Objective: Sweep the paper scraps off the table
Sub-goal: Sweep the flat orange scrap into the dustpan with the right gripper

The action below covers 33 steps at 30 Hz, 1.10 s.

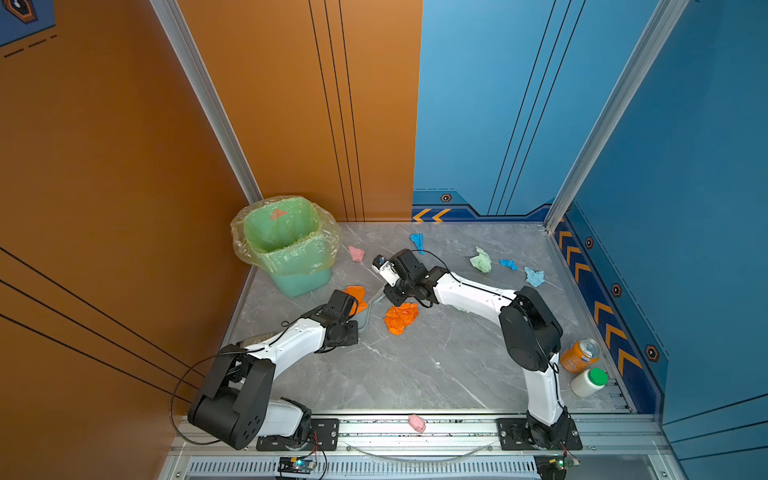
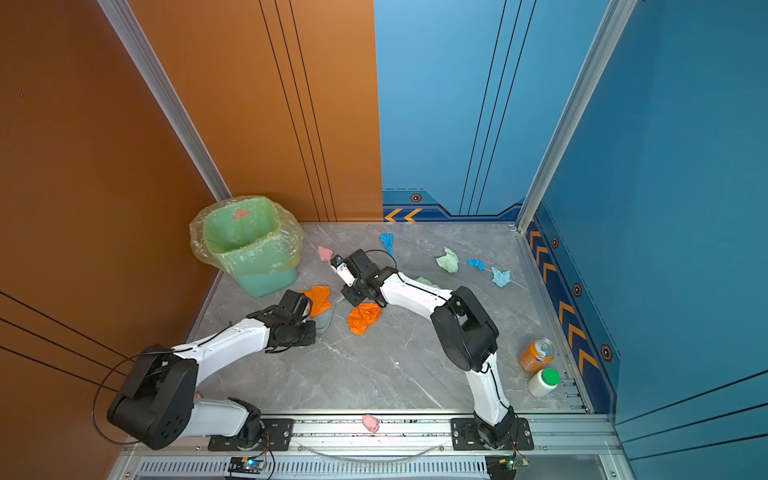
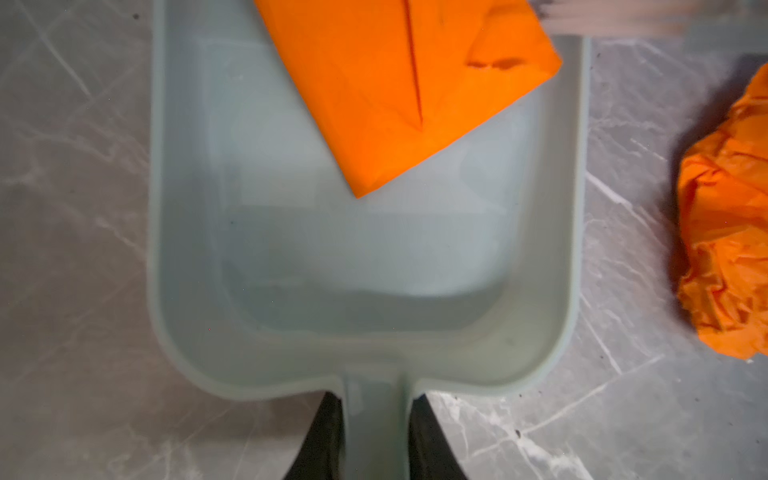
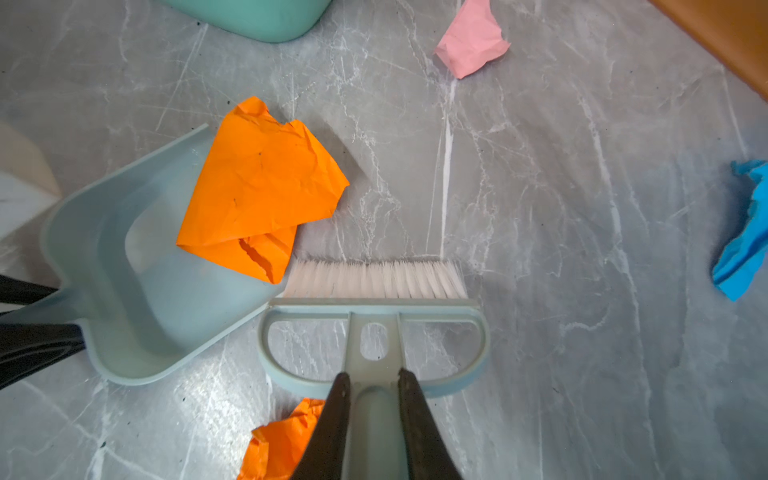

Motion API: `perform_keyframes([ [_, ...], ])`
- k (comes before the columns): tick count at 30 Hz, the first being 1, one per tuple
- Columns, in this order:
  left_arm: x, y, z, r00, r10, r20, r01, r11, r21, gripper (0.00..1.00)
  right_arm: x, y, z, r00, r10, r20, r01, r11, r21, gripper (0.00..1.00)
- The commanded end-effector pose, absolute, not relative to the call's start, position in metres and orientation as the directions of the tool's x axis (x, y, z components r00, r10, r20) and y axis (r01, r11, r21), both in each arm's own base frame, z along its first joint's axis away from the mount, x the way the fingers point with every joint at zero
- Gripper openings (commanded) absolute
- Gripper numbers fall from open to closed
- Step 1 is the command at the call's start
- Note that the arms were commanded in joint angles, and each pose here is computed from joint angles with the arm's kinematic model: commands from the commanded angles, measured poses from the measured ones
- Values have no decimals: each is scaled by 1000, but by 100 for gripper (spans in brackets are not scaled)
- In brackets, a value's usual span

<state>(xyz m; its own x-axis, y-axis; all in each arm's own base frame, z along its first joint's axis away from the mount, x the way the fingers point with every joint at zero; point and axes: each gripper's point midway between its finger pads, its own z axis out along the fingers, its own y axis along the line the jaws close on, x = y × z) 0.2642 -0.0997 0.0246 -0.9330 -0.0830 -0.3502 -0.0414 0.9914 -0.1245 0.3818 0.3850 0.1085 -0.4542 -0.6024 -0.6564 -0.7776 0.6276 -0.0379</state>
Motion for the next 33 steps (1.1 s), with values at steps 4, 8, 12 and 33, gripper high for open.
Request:
perform_keyframes([
  [4, 247, -92, 10, -959, -79, -271, -57, 995, -87, 0, 381, 382, 137, -426, -569, -703, -793, 610, -14, 0],
  [8, 247, -93, 10, -960, -76, -271, -53, 995, -90, 0, 405, 389, 157, -434, -471, -768, -759, 651, 30, 0],
  [12, 247, -93, 10, -959, -75, -273, -52, 995, -89, 0, 423, 406, 172, -416, -403, -815, -745, 664, 53, 0],
  [33, 248, -90, 11, -956, -80, -283, -61, 995, -76, 0, 375, 426, 85, -432, -616, -659, -830, 557, 22, 0],
])
